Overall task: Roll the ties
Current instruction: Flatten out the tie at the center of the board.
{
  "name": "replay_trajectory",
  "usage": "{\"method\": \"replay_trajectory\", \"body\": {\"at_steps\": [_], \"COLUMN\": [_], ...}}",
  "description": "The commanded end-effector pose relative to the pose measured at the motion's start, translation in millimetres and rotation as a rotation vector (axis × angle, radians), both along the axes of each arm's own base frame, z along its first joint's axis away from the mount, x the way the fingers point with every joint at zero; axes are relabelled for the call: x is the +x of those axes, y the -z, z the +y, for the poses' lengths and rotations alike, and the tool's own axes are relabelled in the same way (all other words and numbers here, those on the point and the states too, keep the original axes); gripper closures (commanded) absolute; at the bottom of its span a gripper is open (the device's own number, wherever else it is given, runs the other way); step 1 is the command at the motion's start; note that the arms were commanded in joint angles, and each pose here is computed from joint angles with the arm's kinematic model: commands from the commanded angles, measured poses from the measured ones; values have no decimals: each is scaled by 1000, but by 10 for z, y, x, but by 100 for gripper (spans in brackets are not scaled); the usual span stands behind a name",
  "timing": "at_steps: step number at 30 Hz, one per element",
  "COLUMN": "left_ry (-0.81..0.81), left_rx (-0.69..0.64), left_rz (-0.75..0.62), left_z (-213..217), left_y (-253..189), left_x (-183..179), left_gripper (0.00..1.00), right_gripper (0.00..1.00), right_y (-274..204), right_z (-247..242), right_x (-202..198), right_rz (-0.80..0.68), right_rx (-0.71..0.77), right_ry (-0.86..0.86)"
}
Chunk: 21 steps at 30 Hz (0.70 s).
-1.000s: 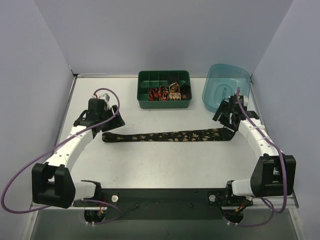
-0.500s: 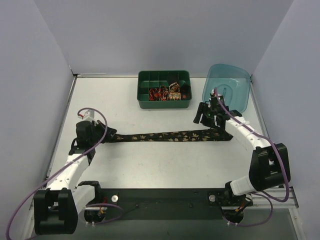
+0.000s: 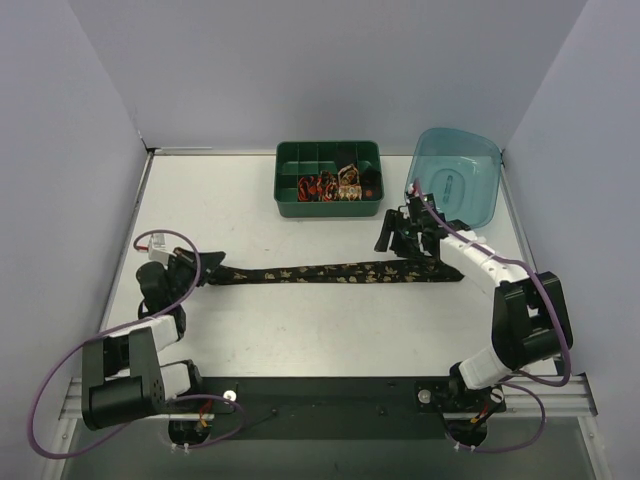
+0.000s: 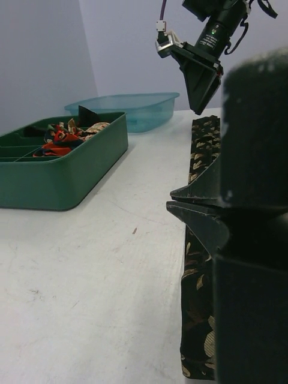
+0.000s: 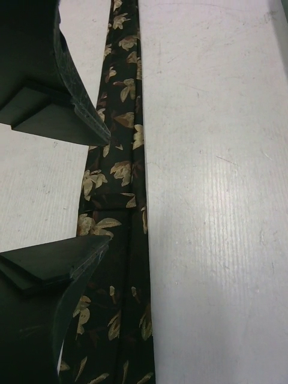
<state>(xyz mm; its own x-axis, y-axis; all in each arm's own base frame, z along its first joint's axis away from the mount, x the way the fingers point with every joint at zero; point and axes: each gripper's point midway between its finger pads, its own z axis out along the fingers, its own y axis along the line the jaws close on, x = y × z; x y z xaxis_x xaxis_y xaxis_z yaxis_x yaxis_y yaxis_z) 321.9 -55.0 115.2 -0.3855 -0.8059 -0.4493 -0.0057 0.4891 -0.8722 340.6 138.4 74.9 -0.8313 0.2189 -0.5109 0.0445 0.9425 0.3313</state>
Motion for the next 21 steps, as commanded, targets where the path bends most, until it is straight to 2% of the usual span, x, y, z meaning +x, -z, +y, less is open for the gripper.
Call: {"method": "replay_trajectory", "body": {"at_steps": [1,11,21], "left_ry": [9,-14,27], "left_rx": [1,37,-56], "left_rz": [-135,-82,-72], "left_z": [29,83,3], "left_y": [-214,98,359], "left_x": [18,28,82], "left_gripper": [100,100,100], "right_gripper": [39,39,39], "right_y": [-67,-22,-32], "right_z": [55,122,122], "right_x": [44,60,30], "right_rz": [-31,-15,-12], "right_rx": [17,35,30], "right_ry": [-9,-23,-26]}}
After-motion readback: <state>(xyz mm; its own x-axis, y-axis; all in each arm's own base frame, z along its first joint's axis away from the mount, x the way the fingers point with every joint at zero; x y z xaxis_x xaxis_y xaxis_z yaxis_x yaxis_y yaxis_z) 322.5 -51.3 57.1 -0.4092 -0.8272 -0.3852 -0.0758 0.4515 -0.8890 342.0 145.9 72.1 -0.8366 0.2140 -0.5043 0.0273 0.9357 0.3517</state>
